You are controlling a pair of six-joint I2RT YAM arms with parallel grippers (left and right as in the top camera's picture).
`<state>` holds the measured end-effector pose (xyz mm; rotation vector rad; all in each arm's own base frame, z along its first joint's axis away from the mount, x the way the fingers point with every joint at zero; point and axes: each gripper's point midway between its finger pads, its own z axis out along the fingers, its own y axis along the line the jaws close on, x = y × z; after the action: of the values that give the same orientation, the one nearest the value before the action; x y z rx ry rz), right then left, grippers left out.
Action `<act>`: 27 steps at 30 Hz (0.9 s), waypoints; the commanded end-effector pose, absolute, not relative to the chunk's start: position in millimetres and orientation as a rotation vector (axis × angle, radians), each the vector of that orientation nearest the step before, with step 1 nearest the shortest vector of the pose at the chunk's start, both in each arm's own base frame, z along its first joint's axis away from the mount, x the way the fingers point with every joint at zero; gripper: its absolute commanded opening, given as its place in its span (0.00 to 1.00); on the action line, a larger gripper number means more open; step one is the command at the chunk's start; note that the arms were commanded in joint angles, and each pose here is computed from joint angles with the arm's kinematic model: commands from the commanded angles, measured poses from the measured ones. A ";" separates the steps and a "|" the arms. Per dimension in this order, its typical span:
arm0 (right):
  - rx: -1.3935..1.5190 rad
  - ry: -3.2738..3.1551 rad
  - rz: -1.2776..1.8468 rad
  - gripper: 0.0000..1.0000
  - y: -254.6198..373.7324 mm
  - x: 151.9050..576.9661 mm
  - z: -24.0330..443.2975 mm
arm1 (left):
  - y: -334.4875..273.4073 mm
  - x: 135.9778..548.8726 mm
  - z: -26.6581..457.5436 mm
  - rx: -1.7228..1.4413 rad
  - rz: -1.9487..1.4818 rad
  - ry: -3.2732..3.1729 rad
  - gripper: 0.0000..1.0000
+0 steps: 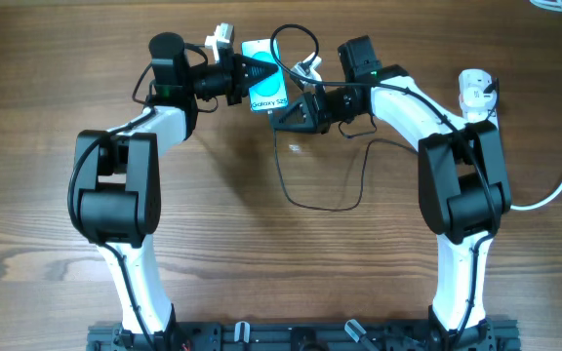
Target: Plug charger to phone and switch on socket
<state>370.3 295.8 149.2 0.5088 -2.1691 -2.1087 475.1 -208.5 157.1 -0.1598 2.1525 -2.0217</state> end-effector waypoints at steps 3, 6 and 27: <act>0.539 -2.196 -2.123 0.05 296.3 378.2 162.6 | -211.8 466.1 174.2 -0.048 -2.058 2.144 0.04; 0.544 -2.196 -2.127 0.05 296.6 379.1 163.2 | -211.9 465.3 174.3 -0.043 -2.061 2.145 0.04; 0.487 -2.252 -2.092 0.05 300.1 393.0 162.2 | -219.2 460.6 174.5 -0.015 -2.074 2.154 0.04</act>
<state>381.7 301.2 155.1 0.4729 -2.1645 -2.1023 484.2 -202.4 161.4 -0.1791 2.1252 -1.9920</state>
